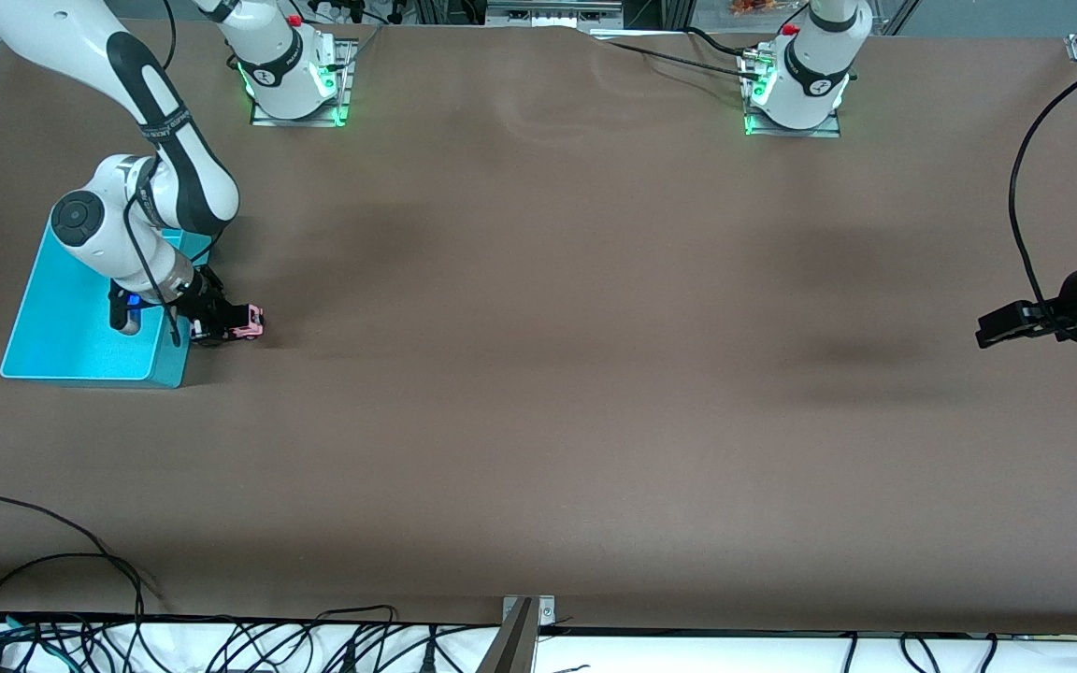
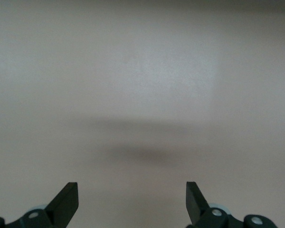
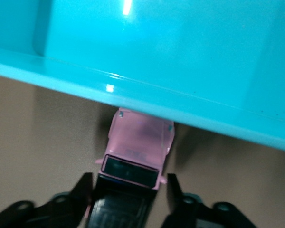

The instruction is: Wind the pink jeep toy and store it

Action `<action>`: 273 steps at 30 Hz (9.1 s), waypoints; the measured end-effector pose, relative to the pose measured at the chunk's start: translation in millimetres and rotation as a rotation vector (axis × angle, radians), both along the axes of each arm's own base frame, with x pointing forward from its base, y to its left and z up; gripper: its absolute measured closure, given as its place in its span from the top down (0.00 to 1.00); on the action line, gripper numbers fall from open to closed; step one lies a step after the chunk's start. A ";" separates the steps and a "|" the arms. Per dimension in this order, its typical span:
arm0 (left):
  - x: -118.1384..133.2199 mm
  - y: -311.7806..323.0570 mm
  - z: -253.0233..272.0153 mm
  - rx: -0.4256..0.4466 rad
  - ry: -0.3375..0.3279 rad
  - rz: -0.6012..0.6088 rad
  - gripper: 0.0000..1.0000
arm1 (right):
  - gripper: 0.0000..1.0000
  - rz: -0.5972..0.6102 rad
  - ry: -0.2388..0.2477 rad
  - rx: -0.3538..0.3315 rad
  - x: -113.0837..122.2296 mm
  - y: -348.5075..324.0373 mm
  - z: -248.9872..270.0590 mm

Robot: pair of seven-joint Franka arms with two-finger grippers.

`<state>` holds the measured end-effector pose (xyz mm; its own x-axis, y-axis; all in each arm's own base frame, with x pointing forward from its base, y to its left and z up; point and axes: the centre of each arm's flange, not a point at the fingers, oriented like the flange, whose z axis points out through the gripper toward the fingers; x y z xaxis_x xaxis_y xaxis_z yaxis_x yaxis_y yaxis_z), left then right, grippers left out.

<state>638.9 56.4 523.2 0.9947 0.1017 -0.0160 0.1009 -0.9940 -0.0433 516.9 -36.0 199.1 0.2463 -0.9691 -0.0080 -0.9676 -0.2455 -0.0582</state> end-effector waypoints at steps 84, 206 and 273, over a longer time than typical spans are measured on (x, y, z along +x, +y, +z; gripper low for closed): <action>-0.3 -0.1 -1.6 0.000 0.003 0.000 1.00 | 0.51 0.894 0.311 0.014 -29.9 -200.0 45.9; -0.5 -0.2 -2.5 -0.001 0.005 0.000 1.00 | 1.00 1.128 0.007 0.045 39.1 22.0 414.7; -10.5 -4.3 33.5 -0.024 -0.055 0.004 1.00 | 1.00 1.359 0.081 -0.038 45.3 27.5 402.7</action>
<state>628.4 52.1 556.7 0.9937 0.1061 0.0361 0.1066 -0.9942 -0.0135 562.3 -8.5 601.9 0.9983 0.0355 -0.0469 0.0362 -0.9992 0.0149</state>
